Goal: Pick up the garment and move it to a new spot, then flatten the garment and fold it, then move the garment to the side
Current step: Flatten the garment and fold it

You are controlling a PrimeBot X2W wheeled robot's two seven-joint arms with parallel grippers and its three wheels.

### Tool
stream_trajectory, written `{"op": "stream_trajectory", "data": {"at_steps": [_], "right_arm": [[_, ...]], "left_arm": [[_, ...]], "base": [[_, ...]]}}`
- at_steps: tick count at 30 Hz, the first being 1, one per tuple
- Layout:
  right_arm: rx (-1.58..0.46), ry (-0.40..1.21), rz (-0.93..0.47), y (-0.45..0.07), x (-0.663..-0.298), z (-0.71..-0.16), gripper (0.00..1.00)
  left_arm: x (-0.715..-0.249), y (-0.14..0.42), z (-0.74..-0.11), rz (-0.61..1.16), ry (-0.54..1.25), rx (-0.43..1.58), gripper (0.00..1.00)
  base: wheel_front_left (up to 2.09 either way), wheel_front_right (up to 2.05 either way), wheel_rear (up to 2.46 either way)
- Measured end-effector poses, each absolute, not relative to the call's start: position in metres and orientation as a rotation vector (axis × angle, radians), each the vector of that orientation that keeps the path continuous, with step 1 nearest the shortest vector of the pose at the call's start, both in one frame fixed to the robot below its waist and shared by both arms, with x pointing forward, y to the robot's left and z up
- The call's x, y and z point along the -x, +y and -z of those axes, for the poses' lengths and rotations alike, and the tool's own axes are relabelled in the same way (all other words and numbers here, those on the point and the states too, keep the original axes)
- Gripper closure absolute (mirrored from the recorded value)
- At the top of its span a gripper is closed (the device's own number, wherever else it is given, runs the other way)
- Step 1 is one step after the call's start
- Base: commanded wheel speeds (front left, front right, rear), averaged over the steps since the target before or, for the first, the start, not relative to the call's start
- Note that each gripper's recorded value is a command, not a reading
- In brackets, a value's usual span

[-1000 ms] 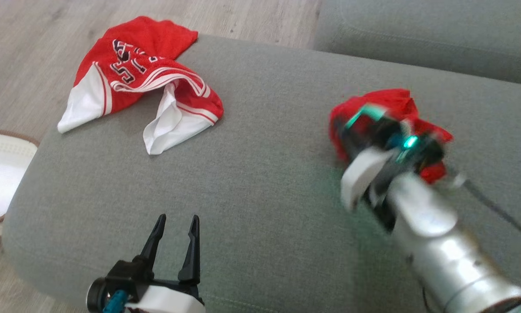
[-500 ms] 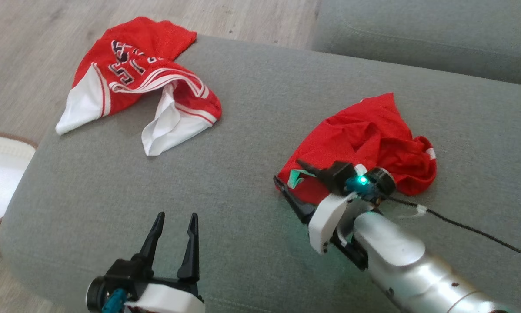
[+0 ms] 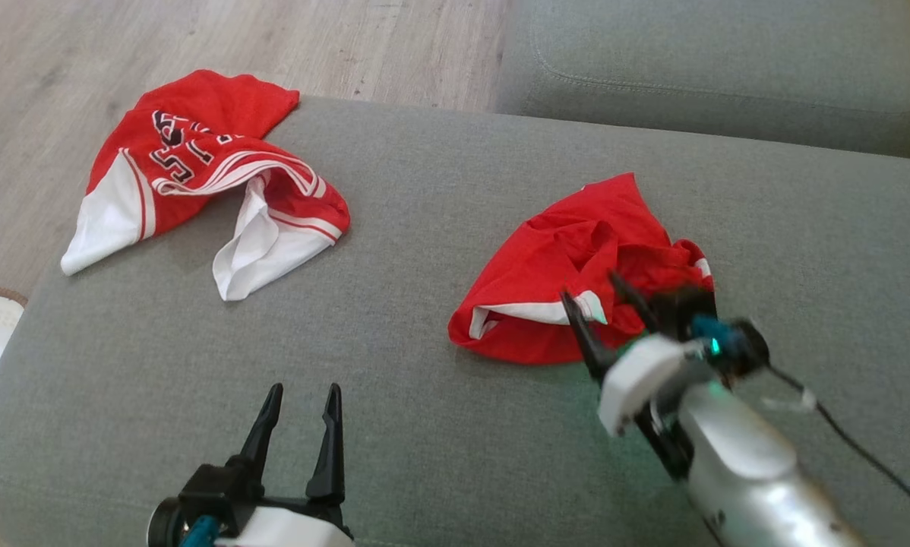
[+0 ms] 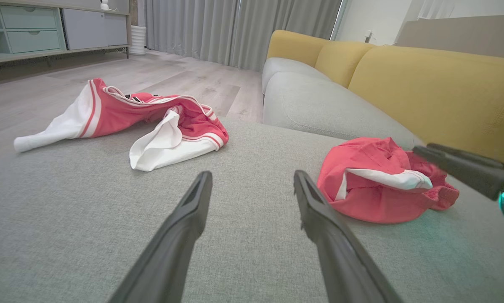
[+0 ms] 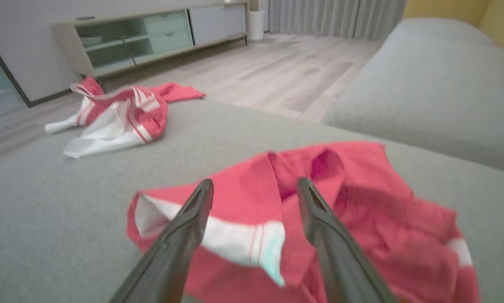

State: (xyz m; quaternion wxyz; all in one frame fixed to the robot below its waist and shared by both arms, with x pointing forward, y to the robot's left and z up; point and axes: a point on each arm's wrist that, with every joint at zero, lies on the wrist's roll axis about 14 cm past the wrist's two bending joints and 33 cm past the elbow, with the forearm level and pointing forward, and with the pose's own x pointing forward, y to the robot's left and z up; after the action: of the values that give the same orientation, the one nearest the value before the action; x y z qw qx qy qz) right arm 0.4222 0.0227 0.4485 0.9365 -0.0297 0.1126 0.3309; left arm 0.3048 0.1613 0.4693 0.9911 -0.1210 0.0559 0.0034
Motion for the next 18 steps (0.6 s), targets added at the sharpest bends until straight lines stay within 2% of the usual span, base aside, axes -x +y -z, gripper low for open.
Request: {"op": "stream_trajectory", "data": {"at_steps": [4,8,9,10,11,13,14,18], "right_arm": [[0.081,0.333,-0.644,0.006,-0.408,-0.412,0.0],[0.089,0.359,-0.642,0.006,-0.408,-0.402,0.0],[0.093,0.356,-0.65,0.008,-0.409,-0.402,0.05],[0.093,0.352,-0.657,0.011,-0.41,-0.403,0.15],[0.099,0.346,-0.666,0.015,-0.411,-0.405,0.3],[0.116,0.332,-0.685,0.021,-0.415,-0.409,0.74],[0.124,0.328,-0.693,0.024,-0.417,-0.41,1.0],[0.148,0.285,-0.745,0.044,-0.423,-0.424,1.0]], "left_arm": [[-0.304,0.164,-0.467,-0.016,0.119,0.242,0.0],[-0.301,0.17,-0.464,-0.038,0.129,0.241,0.0],[-0.3,0.171,-0.464,-0.044,0.131,0.241,0.0],[-0.299,0.173,-0.463,-0.049,0.132,0.241,0.0],[-0.299,0.174,-0.463,-0.055,0.133,0.241,0.0],[-0.297,0.177,-0.462,-0.066,0.133,0.242,0.0],[-0.295,0.178,-0.462,-0.071,0.133,0.242,0.0],[-0.29,0.184,-0.462,-0.095,0.132,0.243,0.0]], "base": [[0.0,0.0,0.0],[0.0,0.0,0.0],[0.0,0.0,0.0],[0.0,0.0,0.0],[0.0,0.0,0.0],[0.0,0.0,0.0],[0.0,0.0,0.0],[0.0,0.0,0.0]]}}
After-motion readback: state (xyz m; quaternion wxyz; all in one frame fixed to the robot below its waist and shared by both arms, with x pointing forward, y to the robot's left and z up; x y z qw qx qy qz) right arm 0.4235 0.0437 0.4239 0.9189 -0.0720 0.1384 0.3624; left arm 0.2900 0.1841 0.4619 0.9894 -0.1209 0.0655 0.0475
